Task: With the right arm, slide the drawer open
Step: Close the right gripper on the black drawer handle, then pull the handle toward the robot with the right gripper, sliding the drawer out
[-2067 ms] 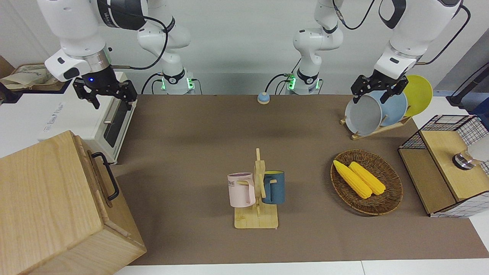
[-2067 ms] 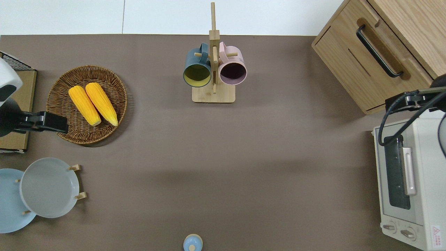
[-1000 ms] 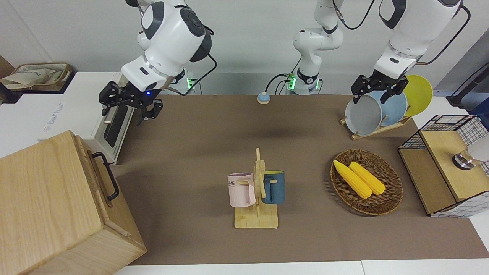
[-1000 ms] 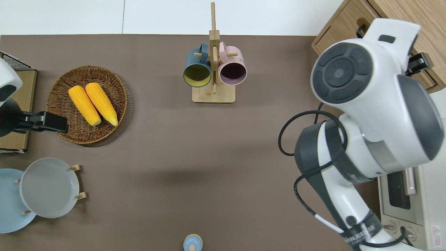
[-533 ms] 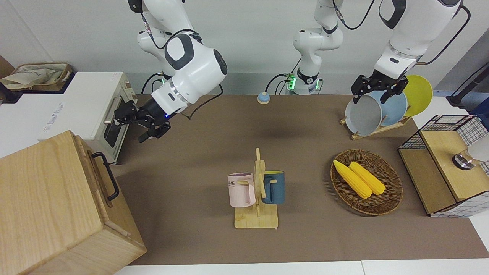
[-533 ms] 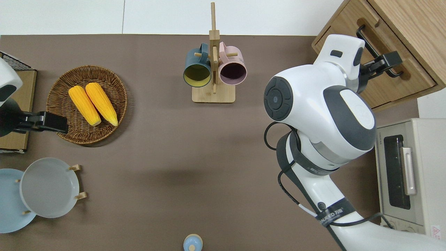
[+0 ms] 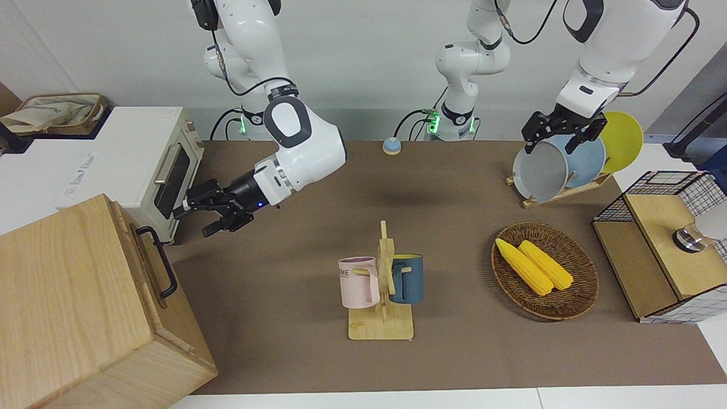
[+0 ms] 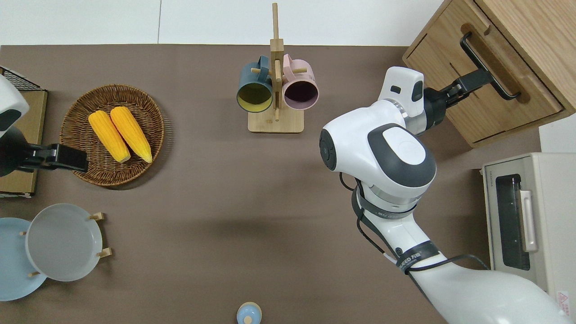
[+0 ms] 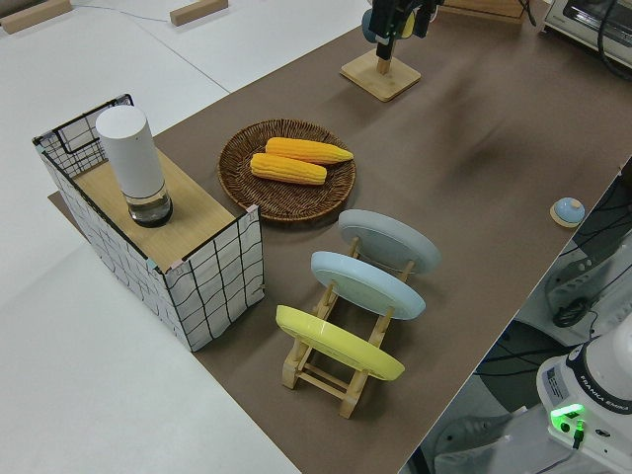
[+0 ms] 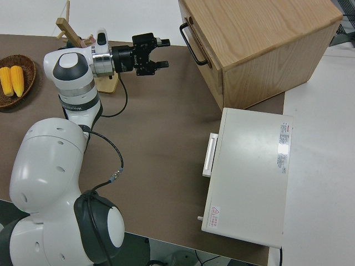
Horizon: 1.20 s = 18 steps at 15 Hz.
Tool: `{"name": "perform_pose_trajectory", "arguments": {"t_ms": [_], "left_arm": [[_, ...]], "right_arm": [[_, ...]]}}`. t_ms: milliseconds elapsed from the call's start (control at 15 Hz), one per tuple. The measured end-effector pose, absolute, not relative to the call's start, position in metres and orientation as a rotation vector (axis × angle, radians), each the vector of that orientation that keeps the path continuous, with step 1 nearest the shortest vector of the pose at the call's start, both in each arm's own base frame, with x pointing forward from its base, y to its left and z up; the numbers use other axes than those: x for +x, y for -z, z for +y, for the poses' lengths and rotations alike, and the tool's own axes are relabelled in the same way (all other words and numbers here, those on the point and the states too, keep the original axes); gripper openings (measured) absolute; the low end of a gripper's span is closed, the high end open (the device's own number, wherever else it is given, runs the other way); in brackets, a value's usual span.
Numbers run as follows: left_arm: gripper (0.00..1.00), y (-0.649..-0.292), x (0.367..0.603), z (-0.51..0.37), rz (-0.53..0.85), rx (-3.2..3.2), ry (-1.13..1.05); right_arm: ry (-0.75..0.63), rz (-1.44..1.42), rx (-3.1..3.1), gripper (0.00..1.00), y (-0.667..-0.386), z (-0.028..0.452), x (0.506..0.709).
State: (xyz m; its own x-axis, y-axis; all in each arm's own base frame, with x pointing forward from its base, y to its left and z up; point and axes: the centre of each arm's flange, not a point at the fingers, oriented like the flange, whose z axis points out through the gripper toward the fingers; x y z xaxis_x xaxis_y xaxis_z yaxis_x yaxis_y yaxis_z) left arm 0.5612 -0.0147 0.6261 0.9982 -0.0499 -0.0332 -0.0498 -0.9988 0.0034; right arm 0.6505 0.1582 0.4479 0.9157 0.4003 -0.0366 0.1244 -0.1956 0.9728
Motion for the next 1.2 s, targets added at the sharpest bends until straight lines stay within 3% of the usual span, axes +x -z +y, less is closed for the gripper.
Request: {"name": "perform_pose_trajectory", "arguments": {"t_ms": [467, 667, 1067, 1200], "left_arm": [[1.0, -0.626, 0.561, -0.015, -0.078, 3.138, 0.052], [1.0, -0.626, 0.561, -0.015, -0.078, 3.138, 0.052], [1.0, -0.626, 0.561, -0.015, -0.078, 3.138, 0.052], [1.0, -0.626, 0.561, -0.015, -0.078, 3.138, 0.052]], "right_arm": [[-0.311, 0.433, 1.614, 0.99, -0.418, 0.131, 0.671], [-0.324, 0.446, 1.593, 0.98, -0.417, 0.101, 0.683], [-0.339, 0.451, 1.566, 0.98, -0.41, 0.091, 0.688], [-0.345, 0.458, 1.553, 0.92, -0.408, 0.093, 0.689]]}}
